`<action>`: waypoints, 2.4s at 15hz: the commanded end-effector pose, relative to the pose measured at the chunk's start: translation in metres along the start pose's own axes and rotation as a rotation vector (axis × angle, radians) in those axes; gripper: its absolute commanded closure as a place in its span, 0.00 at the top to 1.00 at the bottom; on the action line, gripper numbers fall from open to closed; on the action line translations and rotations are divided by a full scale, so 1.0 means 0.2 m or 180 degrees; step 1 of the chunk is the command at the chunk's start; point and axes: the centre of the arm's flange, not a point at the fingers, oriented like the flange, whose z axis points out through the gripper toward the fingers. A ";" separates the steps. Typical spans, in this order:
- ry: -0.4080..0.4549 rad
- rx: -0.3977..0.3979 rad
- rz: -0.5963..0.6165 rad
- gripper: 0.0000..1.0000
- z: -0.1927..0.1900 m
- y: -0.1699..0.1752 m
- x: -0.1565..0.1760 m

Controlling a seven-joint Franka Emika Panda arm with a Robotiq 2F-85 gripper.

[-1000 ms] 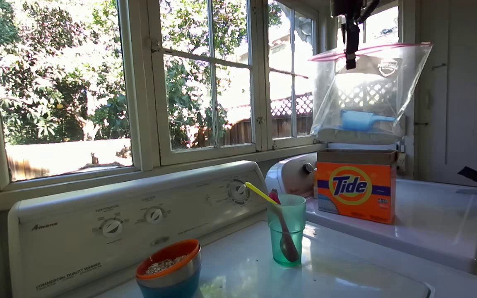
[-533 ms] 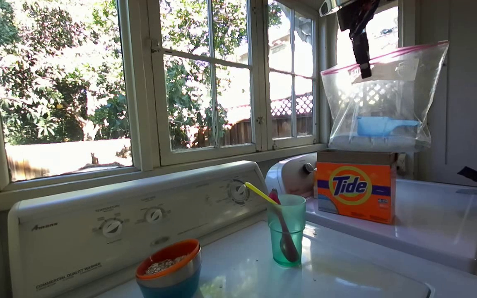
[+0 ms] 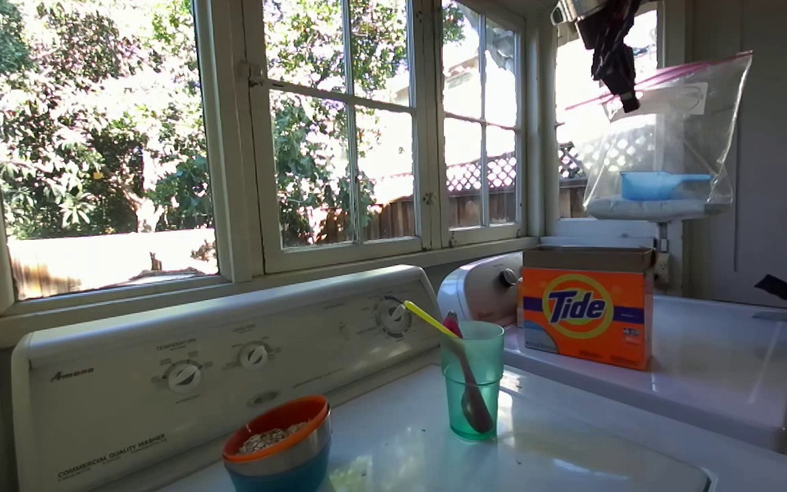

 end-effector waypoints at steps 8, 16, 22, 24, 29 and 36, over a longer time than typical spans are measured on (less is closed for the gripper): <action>0.0534 -0.0337 -0.0403 0.01 0.02 -0.03 0.12; 0.0979 -0.0541 -0.0917 0.01 0.15 -0.09 0.30; 0.0899 -0.0411 -0.1095 0.01 0.28 -0.15 0.31; 0.0823 -0.0352 -0.1100 0.01 0.32 -0.18 0.30; 0.0622 -0.0255 -0.1090 0.01 0.40 -0.21 0.27; 0.0223 -0.0128 -0.1189 0.01 0.47 -0.26 0.30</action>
